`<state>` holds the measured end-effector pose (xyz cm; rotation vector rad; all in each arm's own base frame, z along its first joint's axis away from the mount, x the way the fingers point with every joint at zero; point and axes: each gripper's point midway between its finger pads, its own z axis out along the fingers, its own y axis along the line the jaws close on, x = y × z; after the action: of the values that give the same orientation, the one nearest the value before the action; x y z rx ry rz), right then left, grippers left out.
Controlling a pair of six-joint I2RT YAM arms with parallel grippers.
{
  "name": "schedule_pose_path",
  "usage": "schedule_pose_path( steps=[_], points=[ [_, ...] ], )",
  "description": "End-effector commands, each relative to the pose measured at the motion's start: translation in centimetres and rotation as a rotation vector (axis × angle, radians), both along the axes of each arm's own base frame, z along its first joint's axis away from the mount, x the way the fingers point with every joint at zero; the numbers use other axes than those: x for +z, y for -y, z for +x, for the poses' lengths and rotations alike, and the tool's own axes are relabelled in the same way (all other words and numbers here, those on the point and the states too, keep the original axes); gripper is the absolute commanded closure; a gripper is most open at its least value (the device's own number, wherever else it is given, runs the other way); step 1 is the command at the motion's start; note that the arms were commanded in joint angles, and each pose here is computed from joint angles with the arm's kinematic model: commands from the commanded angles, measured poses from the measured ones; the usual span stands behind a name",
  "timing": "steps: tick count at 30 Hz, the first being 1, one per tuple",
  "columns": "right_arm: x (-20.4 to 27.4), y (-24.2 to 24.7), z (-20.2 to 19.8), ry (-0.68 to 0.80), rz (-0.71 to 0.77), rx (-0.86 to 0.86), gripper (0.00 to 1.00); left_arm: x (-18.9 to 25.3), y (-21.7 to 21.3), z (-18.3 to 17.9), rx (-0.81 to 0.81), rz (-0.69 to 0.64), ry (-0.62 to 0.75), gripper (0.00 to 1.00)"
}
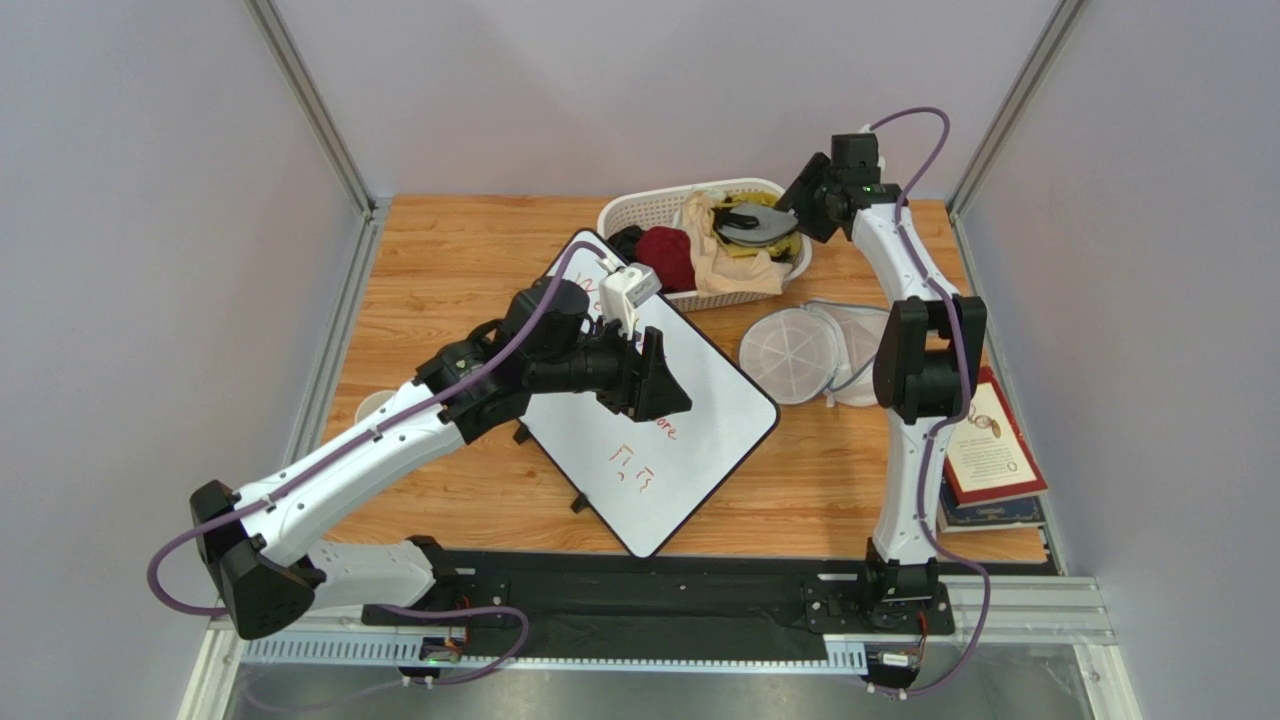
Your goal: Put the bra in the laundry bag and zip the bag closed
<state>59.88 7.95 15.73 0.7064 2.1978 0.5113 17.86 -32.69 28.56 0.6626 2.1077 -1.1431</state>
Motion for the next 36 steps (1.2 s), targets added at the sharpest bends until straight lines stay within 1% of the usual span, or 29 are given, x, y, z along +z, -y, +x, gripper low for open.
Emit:
schedule_pose_path(
  steps=[1,10,15,20,26,27,29,30,32,35,36],
  points=[
    [1.2,0.0,1.8,0.063,-0.010,0.021,0.42,2.0,0.5,-0.1,-0.021,-0.044,0.037,0.40],
    [-0.1,0.6,1.7,0.037,-0.043,0.007,0.43,1.9,0.8,0.0,-0.027,-0.039,0.035,0.40],
    [-0.7,0.4,1.9,0.035,-0.033,0.015,0.43,1.6,1.0,0.0,-0.036,-0.034,0.027,0.41],
    [-0.9,0.0,3.2,0.063,-0.020,0.023,0.43,1.7,0.9,0.1,-0.028,-0.038,0.032,0.41],
    [-0.4,-0.6,4.4,0.094,0.000,0.023,0.48,1.7,0.7,0.0,-0.025,-0.033,0.034,0.41],
    [-0.1,-0.8,4.7,0.110,0.005,0.027,0.51,1.7,0.7,0.0,-0.025,-0.033,0.034,0.41],
    [0.1,-1.2,5.2,0.129,0.015,0.032,0.53,1.6,0.7,0.0,-0.026,-0.031,0.035,0.41],
    [0.3,-1.6,5.4,0.141,0.027,0.039,0.56,1.6,0.7,0.0,-0.026,-0.031,0.035,0.41],
    [0.4,-1.8,5.9,0.149,0.054,0.034,0.59,1.6,0.7,0.0,-0.027,-0.032,0.035,0.41],
    [0.8,-2.4,6.5,0.167,0.088,0.038,0.69,1.7,0.6,0.0,-0.024,-0.031,0.034,0.41],
    [1.2,-2.6,6.7,0.179,0.094,0.038,0.79,1.7,0.5,0.0,-0.020,-0.031,0.033,0.41]
  ],
)
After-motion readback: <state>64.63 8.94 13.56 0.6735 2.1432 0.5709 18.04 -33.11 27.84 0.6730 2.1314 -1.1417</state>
